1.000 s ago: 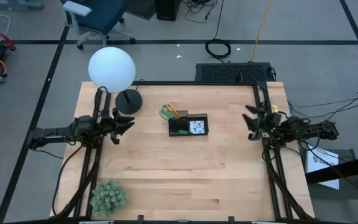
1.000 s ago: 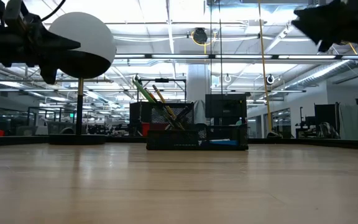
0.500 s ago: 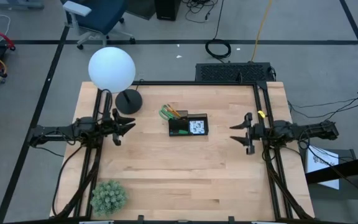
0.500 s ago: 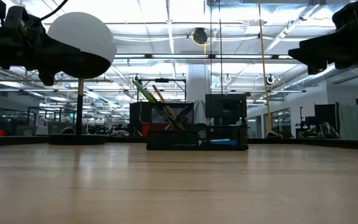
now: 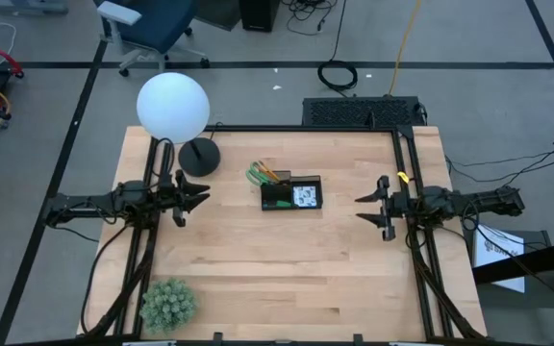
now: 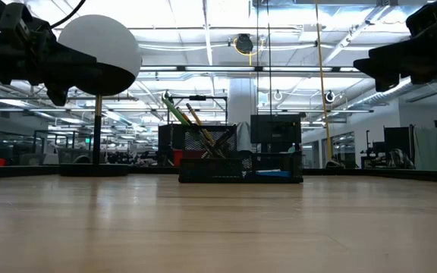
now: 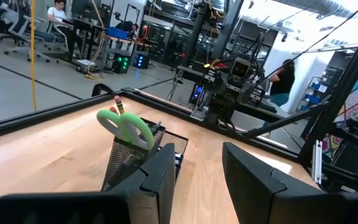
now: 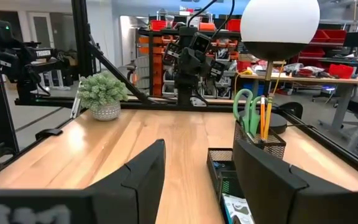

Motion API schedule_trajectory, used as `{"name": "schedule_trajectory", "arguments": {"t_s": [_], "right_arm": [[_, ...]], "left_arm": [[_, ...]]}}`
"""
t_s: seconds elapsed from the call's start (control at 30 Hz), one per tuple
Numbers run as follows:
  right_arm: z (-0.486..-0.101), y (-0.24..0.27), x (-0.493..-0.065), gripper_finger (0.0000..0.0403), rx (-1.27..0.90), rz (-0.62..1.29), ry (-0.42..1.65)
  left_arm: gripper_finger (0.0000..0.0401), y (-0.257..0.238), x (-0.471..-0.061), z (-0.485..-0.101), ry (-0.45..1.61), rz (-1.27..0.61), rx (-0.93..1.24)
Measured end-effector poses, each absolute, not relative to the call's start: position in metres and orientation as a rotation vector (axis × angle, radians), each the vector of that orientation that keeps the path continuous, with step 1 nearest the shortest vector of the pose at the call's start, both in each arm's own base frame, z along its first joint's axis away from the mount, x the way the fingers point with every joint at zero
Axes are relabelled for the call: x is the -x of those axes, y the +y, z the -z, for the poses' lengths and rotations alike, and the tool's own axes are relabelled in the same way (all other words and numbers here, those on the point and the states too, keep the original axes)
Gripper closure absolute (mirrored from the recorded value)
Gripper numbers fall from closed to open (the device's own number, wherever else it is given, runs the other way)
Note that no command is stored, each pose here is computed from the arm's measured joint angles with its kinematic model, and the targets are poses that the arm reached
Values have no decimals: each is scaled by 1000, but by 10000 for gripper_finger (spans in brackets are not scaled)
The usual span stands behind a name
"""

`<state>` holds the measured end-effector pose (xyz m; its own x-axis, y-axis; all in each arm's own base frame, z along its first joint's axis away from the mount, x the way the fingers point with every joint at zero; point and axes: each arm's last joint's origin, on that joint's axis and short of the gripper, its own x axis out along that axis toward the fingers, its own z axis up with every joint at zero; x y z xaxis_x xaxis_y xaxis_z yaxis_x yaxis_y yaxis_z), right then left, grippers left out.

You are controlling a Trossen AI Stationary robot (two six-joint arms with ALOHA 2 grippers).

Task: Pick and place office supplies into organizer
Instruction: Return to Home Position

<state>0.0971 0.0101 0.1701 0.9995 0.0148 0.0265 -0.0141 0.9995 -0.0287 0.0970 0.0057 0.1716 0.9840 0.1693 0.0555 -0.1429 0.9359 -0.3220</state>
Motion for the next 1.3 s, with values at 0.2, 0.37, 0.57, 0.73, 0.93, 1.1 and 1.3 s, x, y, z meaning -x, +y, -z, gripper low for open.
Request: {"name": "schedule_trajectory", "arguments": {"t_s": [0.2, 0.37, 0.57, 0.73, 0.93, 1.1, 1.3], "right_arm": [[-173, 10, -97, 222, 31, -11, -58], [-174, 10, -97, 222, 29, -11, -66], [-174, 10, -97, 222, 29, -10, -70], [-174, 10, -97, 222, 29, -10, -71], [-174, 10, -97, 222, 29, -10, -71], [-174, 10, -97, 222, 29, -10, -71], [-174, 10, -97, 222, 29, -10, -71]], "left_arm": [[272, 6, -97, -172, -86, -159, 323], [272, 6, -97, -172, -90, -158, 324], [272, 6, -97, -172, -90, -158, 323], [272, 6, -97, -172, -90, -158, 323], [272, 6, -97, -172, -90, -158, 323], [272, 6, -97, -172, -90, -158, 322], [272, 6, -97, -172, -91, -158, 322]]}}
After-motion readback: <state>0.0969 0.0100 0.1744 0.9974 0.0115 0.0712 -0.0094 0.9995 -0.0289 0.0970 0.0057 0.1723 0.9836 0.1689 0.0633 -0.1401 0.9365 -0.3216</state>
